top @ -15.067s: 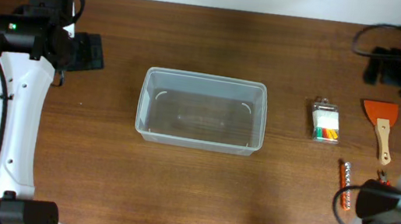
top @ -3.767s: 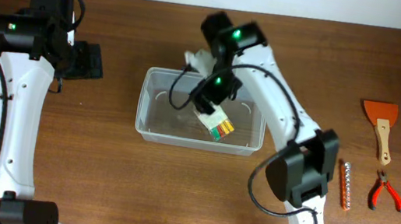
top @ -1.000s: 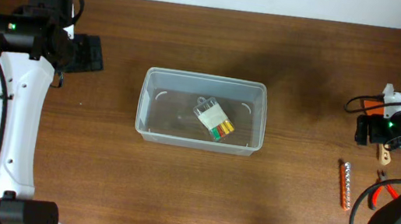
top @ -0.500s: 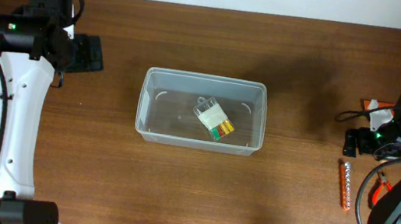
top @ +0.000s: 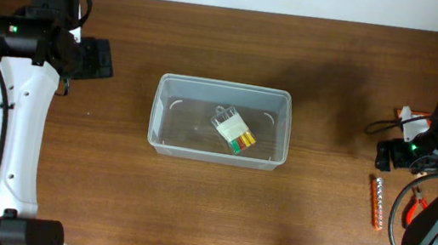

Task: Pack container
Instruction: 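Move the right gripper down toward the orange socket rail, then align and close the right gripper on the orange socket rail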

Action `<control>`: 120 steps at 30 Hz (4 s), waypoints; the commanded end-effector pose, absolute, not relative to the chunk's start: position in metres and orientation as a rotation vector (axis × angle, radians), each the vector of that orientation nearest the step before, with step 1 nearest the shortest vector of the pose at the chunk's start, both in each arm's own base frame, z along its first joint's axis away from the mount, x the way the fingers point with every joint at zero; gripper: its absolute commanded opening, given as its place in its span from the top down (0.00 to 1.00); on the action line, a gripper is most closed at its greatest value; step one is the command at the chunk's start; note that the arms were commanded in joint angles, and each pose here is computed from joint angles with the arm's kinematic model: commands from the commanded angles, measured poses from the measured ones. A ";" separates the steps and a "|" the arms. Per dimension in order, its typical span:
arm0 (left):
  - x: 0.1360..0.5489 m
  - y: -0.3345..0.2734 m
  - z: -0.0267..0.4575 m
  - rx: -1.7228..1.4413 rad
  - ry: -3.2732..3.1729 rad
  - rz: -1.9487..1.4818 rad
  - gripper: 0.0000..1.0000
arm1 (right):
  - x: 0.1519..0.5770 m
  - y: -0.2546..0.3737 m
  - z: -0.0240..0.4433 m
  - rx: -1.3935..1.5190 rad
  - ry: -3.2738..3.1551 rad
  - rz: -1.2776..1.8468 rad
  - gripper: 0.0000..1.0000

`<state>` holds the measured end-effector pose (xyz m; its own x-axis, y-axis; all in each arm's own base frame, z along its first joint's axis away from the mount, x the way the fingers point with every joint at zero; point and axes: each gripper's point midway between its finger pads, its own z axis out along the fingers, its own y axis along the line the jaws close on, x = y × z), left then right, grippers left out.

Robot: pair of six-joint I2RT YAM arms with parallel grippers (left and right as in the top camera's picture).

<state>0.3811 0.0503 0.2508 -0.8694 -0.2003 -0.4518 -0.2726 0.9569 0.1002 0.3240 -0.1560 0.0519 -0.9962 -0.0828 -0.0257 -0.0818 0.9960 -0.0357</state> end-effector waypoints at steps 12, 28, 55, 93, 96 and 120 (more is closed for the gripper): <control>0.382 0.054 0.259 -0.341 2.632 0.240 0.01 | 0.285 -0.132 0.102 -0.091 3.130 0.034 0.01; 0.382 0.054 0.259 -0.341 2.632 0.239 0.01 | 0.232 -0.145 0.123 0.113 2.928 -0.156 0.01; 0.382 0.054 0.259 -0.341 2.632 0.240 0.01 | 0.238 -0.136 0.042 -0.134 3.120 0.019 0.01; 0.382 0.054 0.259 -0.341 2.632 0.240 0.01 | 0.233 -0.144 -0.010 -0.058 3.251 0.043 0.01; 0.382 0.054 0.259 -0.341 2.632 0.240 0.01 | 0.234 -0.144 -0.010 -0.059 3.248 0.039 0.01; 0.382 0.054 0.259 -0.341 2.632 0.240 0.01 | 0.262 -0.136 -0.011 -0.185 3.197 -0.111 0.01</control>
